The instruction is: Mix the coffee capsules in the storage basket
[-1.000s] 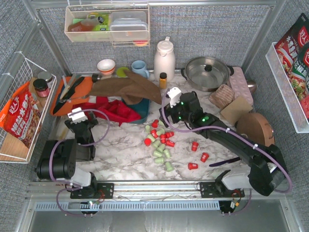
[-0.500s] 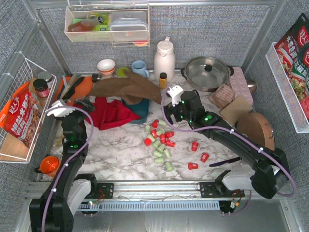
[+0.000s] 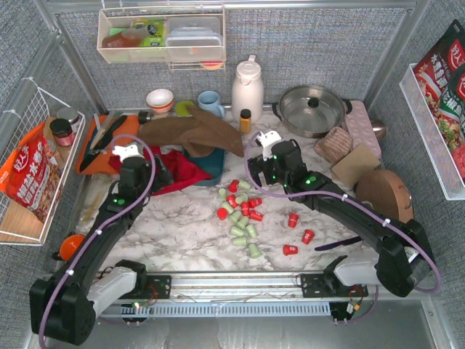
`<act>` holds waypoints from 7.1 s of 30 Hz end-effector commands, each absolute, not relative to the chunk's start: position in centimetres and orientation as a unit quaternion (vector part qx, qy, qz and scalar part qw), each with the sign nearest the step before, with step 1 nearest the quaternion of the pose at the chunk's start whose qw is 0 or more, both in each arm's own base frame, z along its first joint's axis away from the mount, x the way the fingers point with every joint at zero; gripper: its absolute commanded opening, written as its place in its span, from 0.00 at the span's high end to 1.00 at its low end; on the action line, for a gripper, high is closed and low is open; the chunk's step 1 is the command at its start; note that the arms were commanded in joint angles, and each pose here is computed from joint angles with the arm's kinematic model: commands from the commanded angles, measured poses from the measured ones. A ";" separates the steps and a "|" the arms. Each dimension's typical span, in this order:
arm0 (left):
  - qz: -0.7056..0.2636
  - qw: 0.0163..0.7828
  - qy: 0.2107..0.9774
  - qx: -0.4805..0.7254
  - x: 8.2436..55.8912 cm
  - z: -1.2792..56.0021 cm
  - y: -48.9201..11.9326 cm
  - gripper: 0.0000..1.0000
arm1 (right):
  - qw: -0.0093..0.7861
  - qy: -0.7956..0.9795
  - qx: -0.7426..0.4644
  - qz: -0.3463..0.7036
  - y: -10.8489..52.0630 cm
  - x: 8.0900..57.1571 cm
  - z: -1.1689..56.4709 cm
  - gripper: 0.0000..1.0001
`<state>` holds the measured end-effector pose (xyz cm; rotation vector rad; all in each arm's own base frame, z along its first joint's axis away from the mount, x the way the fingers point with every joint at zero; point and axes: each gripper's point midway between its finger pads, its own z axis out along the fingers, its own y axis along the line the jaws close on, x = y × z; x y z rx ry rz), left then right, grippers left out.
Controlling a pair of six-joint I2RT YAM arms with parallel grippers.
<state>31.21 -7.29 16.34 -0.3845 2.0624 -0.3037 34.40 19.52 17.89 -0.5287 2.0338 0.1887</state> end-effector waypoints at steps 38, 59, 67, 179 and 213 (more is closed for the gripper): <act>-0.044 0.464 0.833 0.298 31.8 10.9 -13.3 1.00 | 0.510 0.841 -0.178 0.024 17.4 34.8 16.4 0.04; -0.053 0.719 0.686 0.098 35.4 32.4 -11.5 1.00 | 0.534 0.833 -0.147 -0.008 15.7 35.1 17.5 0.02; 0.078 0.744 0.664 -0.015 40.1 37.9 -5.9 1.00 | 0.530 0.836 -0.142 -0.003 15.8 35.2 17.2 0.02; 0.095 0.714 0.565 0.403 52.2 21.2 -20.1 1.00 | 0.522 0.847 -0.090 -0.039 12.8 34.1 14.9 0.01; 0.315 0.677 0.665 -0.011 49.5 31.4 4.6 1.00 | 0.501 0.861 -0.092 -0.020 13.9 34.3 13.4 0.01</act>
